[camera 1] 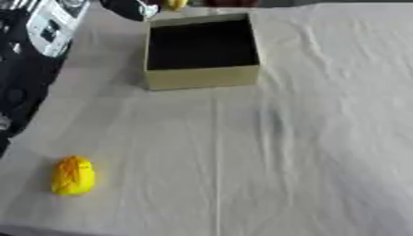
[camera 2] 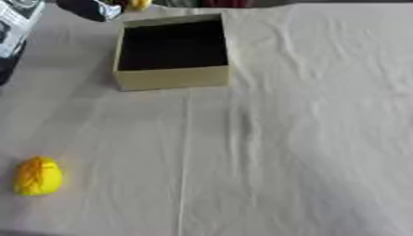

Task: Pick up objects on the table and place them in the box.

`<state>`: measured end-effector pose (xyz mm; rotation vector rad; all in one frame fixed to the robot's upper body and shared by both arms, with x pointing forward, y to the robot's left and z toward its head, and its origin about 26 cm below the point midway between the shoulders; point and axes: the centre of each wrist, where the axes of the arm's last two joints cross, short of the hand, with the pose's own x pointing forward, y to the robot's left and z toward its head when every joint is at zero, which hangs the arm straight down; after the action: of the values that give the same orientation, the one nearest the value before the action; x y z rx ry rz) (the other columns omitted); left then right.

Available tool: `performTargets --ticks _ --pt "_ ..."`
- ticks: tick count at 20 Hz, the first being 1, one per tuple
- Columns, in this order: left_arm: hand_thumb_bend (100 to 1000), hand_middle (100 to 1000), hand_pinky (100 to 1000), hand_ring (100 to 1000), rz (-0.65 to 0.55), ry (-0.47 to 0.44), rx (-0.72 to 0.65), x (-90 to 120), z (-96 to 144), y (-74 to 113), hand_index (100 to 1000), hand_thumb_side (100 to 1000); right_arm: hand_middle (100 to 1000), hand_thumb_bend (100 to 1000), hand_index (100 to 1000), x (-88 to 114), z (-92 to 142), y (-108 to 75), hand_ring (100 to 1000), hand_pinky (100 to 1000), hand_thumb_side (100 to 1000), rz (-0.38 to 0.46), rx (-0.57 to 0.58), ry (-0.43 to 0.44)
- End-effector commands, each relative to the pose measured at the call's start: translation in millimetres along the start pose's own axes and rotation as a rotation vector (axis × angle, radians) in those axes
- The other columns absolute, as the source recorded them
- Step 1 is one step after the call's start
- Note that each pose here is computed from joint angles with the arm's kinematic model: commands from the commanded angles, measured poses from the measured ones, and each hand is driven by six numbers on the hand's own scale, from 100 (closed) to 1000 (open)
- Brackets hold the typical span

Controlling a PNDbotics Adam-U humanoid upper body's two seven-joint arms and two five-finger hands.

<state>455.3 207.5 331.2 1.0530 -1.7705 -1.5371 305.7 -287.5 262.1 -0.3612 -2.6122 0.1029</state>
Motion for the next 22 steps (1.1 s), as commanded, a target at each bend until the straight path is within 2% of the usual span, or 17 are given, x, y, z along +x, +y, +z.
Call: performTargets --ticks 1,6,10,13,14,15,16,17,18,19,20,22 --pt "100 574 700 665 -0.004 -0.007 0.013 2 -6 2.5 599 100 713 100 850 7 -5 0.1 822 852 564 -0.014 0.002 -0.028" --pt "100 576 699 668 -0.005 -0.028 -0.015 9 -15 -9.5 602 100 713 100 850 7 -6 1.9 822 852 564 -0.027 0.0 -0.026" --pt "109 581 698 672 -0.026 -0.006 -0.027 10 -18 -16.2 607 100 712 100 850 7 -6 3.4 822 853 565 -0.036 0.0 -0.025" --pt "205 608 710 690 -0.033 0.054 -0.011 6 -21 -22.8 655 100 712 100 850 7 -6 4.2 823 853 565 -0.043 -0.002 -0.026" --pt "212 609 712 692 -0.039 0.075 -0.006 5 -21 -25.7 658 100 712 100 850 7 -6 4.5 823 853 564 -0.045 -0.001 -0.026" --pt "287 639 731 725 -0.046 0.093 -0.007 4 -22 -29.2 702 100 712 100 850 7 -6 4.7 823 853 565 -0.047 -0.002 -0.026" --pt "322 664 743 745 -0.055 0.102 -0.011 3 -22 -32.3 733 100 712 100 850 7 -5 4.7 823 853 565 -0.048 -0.003 -0.026" --pt "389 732 781 796 -0.064 0.107 -0.02 3 -23 -35.0 816 100 711 100 850 6 -5 4.7 823 853 565 -0.049 -0.004 -0.024" --pt "403 743 788 805 -0.073 0.109 -0.031 2 -23 -36.8 826 100 711 100 850 6 -5 4.5 823 853 565 -0.049 -0.004 -0.023" --pt "485 830 841 880 -0.081 0.11 -0.045 2 -23 -38.3 896 100 711 100 850 6 -4 4.4 823 853 566 -0.049 -0.005 -0.022" --pt "558 872 875 925 -0.088 0.107 -0.053 2 -23 -38.7 937 162 711 100 851 6 -4 4.3 823 854 567 -0.049 -0.005 -0.02" --pt "619 888 897 947 -0.1 0.103 -0.042 3 -23 -36.8 960 263 711 100 851 5 -3 4.0 824 854 568 -0.047 -0.006 -0.016"
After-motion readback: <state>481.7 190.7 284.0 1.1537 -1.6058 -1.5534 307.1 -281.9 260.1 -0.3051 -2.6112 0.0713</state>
